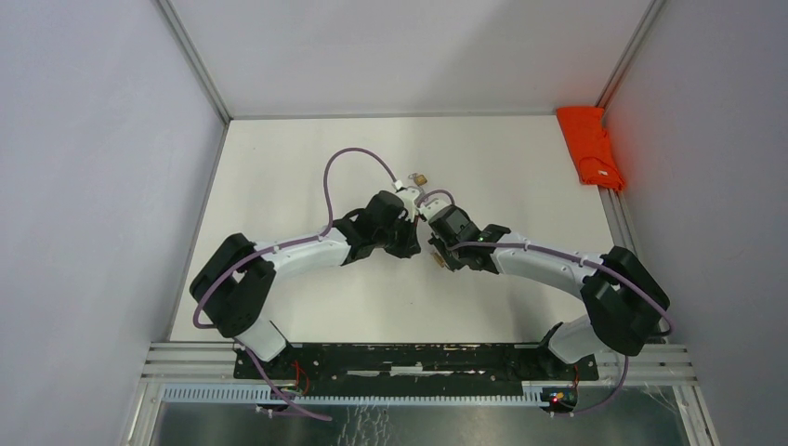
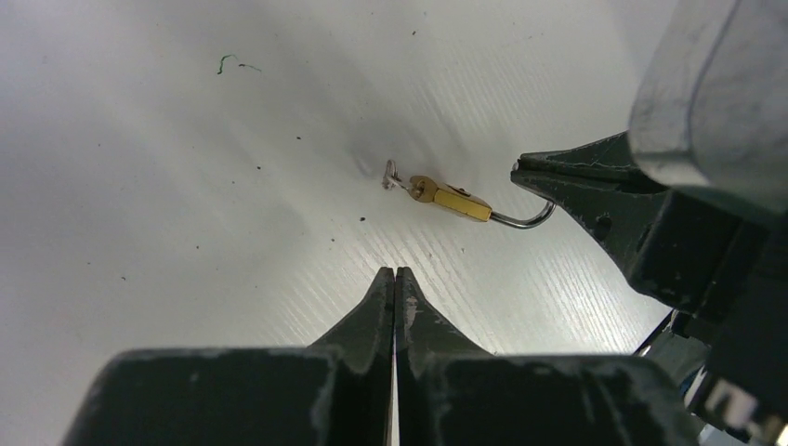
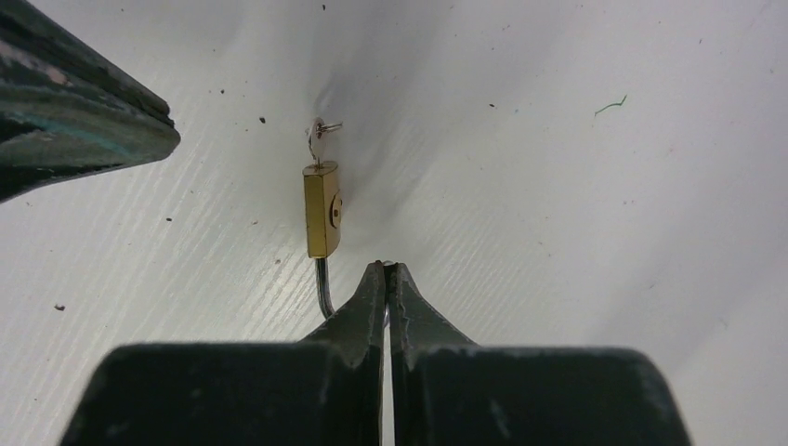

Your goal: Unlock with the key

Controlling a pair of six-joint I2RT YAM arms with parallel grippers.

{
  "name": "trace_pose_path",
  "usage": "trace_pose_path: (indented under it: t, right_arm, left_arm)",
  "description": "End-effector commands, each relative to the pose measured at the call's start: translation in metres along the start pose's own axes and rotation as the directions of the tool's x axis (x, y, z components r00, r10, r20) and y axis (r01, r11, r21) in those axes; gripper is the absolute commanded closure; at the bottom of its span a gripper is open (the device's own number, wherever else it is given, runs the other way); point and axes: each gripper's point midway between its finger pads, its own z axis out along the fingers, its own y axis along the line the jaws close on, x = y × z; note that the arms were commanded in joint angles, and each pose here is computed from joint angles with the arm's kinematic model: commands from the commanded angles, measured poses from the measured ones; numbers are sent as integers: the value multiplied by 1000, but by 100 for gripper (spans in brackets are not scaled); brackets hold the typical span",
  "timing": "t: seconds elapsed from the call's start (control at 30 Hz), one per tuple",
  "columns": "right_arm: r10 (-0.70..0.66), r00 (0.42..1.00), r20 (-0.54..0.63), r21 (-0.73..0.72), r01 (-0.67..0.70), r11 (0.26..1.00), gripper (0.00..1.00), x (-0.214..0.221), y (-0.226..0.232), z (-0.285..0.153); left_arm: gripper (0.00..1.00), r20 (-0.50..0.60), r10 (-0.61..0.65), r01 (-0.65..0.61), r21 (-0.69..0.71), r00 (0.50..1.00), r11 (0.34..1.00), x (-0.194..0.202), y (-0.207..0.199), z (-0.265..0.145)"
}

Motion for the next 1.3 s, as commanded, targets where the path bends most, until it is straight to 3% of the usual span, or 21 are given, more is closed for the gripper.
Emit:
trace_pose_path:
  t: [0.0,0.37,0.67,0.83,1.27]
  right_arm:
    - [14,997,79,-11,-13,1000,100,-27,1,-4]
    - [23,989,146,-267,17,963,100,-72,73,-26]
    - [77,994,73,-475,-33,880,100,-51,123,0]
    - [76,996,43,-445,-49,894,100,-45,118,17]
    - [56,998,-29,-190,-61,980,100,-16,57,53]
  left_arm:
    - [98,53,15,-17,46,998,999,-19,-15,-2]
    - [98,192,49,-28,-114,980,993,-50,3,-52]
    - [98,223,94,-46,-213,970,976,-54,17,-80]
    - [98,210,90,-48,-194,974,980,-48,17,-74]
    - [98,187,90,-57,-170,978,984,-42,16,-61]
